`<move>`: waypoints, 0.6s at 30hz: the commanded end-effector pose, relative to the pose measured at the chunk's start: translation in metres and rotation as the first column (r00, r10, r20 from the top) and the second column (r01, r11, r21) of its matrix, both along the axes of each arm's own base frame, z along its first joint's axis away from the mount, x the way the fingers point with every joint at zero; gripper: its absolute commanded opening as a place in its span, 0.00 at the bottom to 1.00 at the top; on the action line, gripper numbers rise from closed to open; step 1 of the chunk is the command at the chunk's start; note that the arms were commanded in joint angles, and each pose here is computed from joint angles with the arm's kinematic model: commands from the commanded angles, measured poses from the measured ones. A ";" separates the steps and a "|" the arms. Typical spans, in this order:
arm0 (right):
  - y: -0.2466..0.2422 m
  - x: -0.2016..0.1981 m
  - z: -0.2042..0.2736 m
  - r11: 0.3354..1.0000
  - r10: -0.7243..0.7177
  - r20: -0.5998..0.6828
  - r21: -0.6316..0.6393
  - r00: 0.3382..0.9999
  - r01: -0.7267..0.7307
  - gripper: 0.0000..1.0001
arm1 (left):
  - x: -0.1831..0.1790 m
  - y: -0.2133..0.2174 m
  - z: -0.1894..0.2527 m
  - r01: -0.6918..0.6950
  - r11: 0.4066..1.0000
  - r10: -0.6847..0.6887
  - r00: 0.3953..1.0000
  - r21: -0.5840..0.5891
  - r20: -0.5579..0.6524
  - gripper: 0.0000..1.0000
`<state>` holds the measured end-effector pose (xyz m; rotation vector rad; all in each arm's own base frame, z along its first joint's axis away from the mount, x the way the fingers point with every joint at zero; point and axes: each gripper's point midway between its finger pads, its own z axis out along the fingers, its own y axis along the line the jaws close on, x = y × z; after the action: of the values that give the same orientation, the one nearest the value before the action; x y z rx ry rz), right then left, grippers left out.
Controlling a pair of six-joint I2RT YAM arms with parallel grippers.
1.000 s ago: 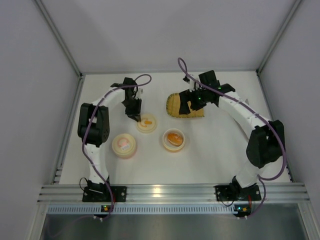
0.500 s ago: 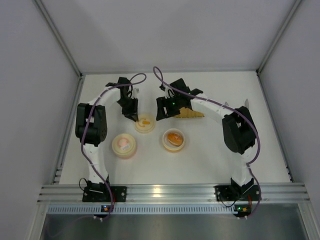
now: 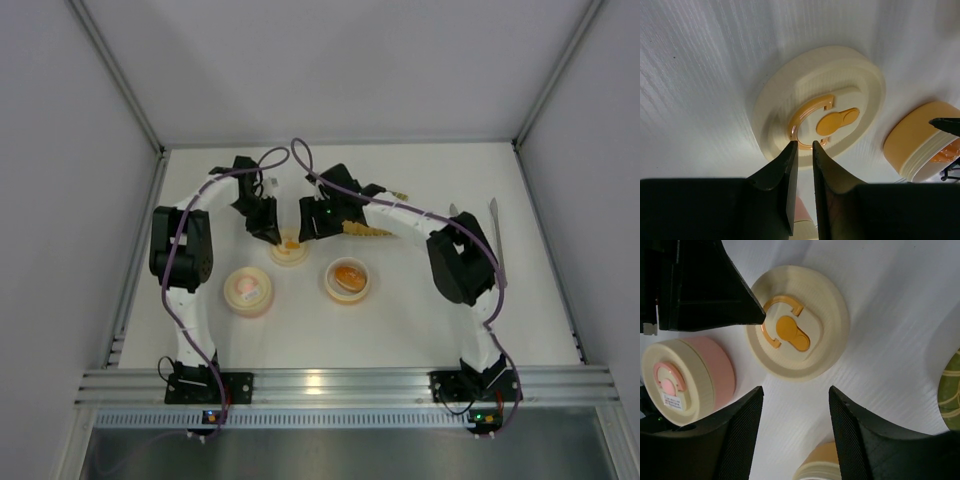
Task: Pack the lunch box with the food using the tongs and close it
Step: Pick up the box lid from the center of the board.
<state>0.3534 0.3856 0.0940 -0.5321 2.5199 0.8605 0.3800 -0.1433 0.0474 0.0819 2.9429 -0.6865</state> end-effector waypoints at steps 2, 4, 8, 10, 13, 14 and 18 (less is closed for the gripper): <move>0.020 0.005 -0.002 0.998 -0.061 0.035 -0.009 0.998 0.061 0.53 | 0.007 -0.002 0.025 -0.026 0.999 0.029 0.997 -0.047 0.067 0.23; 0.020 0.005 -0.009 0.997 -0.074 0.021 -0.018 0.997 0.074 0.52 | 0.007 -0.001 0.023 -0.034 0.998 0.036 0.997 -0.045 0.065 0.23; 0.020 0.008 -0.021 0.993 -0.108 0.009 -0.044 0.994 0.108 0.50 | 0.006 0.003 0.018 -0.042 0.999 0.044 0.997 -0.031 0.058 0.23; 0.020 0.009 -0.027 0.991 -0.119 0.001 -0.056 0.993 0.118 0.50 | 0.005 0.003 0.017 -0.045 0.998 0.047 0.998 -0.034 0.052 0.23; 0.021 0.010 -0.034 0.990 -0.128 -0.013 -0.063 0.992 0.127 0.50 | 0.002 0.002 0.013 -0.047 0.998 0.048 0.998 -0.039 0.044 0.23; 0.022 0.011 -0.035 0.990 -0.128 -0.017 -0.062 0.992 0.127 0.50 | 0.002 0.002 0.012 -0.047 0.998 0.048 0.998 -0.039 0.041 0.23; 0.027 0.013 -0.038 0.990 -0.128 -0.027 -0.055 0.991 0.126 0.50 | 0.003 0.002 0.010 -0.052 0.998 0.054 0.998 -0.041 0.042 0.23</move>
<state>0.3573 0.3929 0.0378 -0.3895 2.6409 0.7148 0.3714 -0.1387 0.0364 0.0078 2.9680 -0.6946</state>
